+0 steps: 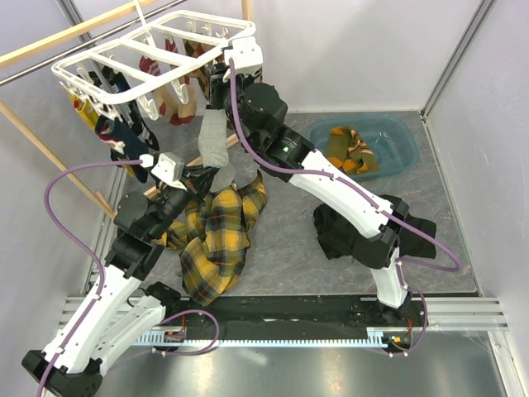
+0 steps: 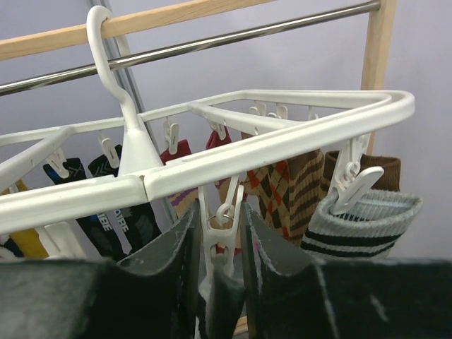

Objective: Remove the socks clipped to the hanger

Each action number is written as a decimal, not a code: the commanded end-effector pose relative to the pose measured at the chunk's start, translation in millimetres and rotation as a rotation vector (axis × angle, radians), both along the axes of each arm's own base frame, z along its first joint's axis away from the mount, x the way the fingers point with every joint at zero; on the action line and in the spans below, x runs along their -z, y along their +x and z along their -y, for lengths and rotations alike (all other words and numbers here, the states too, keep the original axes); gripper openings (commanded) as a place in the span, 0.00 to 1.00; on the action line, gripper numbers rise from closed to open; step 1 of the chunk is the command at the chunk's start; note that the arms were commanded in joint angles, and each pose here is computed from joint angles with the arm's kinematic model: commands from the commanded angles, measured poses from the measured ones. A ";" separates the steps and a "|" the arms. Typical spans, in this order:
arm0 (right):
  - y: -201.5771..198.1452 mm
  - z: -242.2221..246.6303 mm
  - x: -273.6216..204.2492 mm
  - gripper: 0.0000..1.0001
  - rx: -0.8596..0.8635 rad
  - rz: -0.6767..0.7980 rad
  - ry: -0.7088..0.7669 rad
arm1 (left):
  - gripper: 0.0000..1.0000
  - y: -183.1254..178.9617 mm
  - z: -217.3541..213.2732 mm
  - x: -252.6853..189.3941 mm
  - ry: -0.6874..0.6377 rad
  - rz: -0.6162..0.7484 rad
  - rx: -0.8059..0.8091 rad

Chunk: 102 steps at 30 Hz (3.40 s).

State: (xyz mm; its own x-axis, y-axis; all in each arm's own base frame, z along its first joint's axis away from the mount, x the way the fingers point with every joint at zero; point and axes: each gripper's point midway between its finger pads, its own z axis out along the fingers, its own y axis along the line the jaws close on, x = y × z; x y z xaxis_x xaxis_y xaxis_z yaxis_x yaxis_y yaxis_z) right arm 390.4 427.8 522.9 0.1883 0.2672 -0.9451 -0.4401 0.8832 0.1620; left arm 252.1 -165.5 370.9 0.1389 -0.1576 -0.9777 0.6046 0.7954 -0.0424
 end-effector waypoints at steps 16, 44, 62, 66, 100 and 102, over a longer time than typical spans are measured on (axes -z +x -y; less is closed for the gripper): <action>-10.1 7.9 -19.8 0.14 -0.014 0.036 0.040 | 0.02 -3.9 -3.7 -14.4 -0.017 0.063 -0.009; -195.9 97.6 143.2 0.89 -0.681 0.253 -0.728 | 0.02 -62.7 54.8 -15.2 0.032 0.059 0.472; -140.3 63.4 152.6 0.00 -0.509 0.138 -0.611 | 0.17 -43.4 47.5 -8.6 0.021 0.022 0.369; -115.0 89.6 144.6 0.00 -0.316 0.054 -0.562 | 0.70 -31.0 35.2 -10.3 -0.006 0.016 0.263; 114.7 377.5 294.1 0.57 0.571 -0.658 -0.248 | 0.99 -11.1 8.4 -11.5 -0.023 0.036 0.069; 112.6 373.1 276.5 0.59 0.547 -0.620 -0.223 | 0.99 -10.9 9.1 -11.0 -0.021 0.033 0.072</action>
